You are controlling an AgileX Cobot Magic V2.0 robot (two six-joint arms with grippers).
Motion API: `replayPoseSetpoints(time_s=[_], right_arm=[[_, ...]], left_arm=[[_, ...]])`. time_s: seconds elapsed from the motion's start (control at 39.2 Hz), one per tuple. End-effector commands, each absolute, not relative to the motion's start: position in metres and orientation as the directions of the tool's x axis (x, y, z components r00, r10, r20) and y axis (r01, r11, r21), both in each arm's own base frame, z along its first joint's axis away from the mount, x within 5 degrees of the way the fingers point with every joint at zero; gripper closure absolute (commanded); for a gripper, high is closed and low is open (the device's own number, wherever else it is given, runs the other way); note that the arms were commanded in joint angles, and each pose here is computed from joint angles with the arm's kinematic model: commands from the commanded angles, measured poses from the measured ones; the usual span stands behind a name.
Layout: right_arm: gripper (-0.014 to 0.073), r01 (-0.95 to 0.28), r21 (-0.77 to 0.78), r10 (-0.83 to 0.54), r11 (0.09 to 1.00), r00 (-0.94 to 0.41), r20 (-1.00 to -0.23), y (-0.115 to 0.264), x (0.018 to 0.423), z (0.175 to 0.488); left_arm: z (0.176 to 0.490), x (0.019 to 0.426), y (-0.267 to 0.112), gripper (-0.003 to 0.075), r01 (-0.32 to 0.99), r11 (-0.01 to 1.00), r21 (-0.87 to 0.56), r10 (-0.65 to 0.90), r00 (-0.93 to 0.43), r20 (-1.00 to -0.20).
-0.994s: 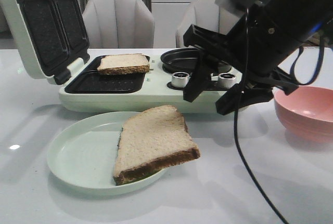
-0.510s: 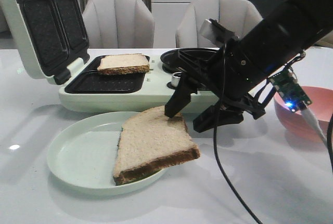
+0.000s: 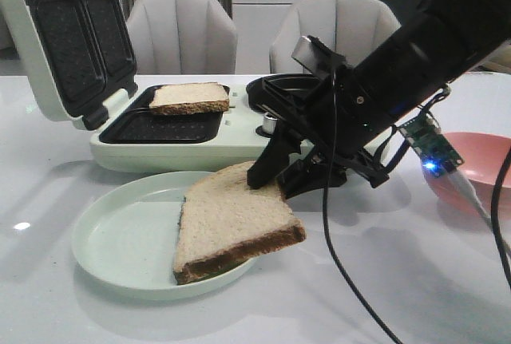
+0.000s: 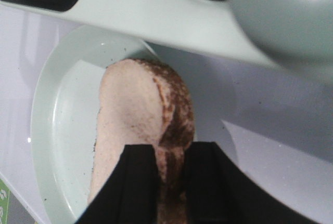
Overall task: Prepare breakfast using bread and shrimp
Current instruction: 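Reach the right gripper to the plate and grasp the remaining bread slice, then carry the bread with the right gripper and lay it on the first slice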
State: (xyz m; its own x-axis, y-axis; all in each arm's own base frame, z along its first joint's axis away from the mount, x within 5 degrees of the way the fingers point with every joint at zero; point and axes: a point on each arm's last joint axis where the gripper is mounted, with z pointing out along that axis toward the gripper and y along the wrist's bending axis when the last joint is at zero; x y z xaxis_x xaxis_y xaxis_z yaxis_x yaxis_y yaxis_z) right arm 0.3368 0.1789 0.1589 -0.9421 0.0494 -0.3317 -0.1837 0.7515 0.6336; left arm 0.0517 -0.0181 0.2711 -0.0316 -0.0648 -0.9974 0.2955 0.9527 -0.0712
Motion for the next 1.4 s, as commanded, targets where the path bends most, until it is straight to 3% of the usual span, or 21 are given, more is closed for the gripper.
replayPoseSetpoints(time_s=[0.0,0.25,0.46,0.71,0.99,1.38], right_arm=[[0.0375,-0.251,0.659,0.062,0.709,-0.908,-0.414,0.180,0.339,0.195],[0.0375,-0.347,0.646,0.065,0.681,-0.849,-0.524,0.177,0.328,0.239],[0.0375,-0.406,0.690,0.112,0.600,-0.811,-0.574,0.180,0.324,0.274],[0.0375,-0.459,0.748,0.278,0.479,-0.729,-0.625,0.196,0.355,0.307],[0.0375,-0.497,0.711,0.292,0.497,-0.677,-0.676,0.231,0.390,0.295],[0.0337,-0.427,0.683,0.333,0.593,-0.642,-0.691,0.246,0.424,0.271]], left_arm=[[0.287,0.051,-0.017,0.0137,0.294,0.952,-0.084,-0.106,0.060,-0.993],[0.287,0.051,-0.017,0.0137,0.294,0.952,-0.084,-0.106,0.060,-0.993],[0.287,0.051,-0.017,0.0137,0.294,0.952,-0.084,-0.106,0.060,-0.993],[0.287,0.051,-0.017,0.0137,0.294,0.952,-0.084,-0.106,0.060,-0.993],[0.287,0.051,-0.017,0.0137,0.294,0.952,-0.084,-0.106,0.060,-0.993],[0.287,0.051,-0.017,0.0137,0.294,0.952,-0.084,-0.106,0.060,-0.993]])
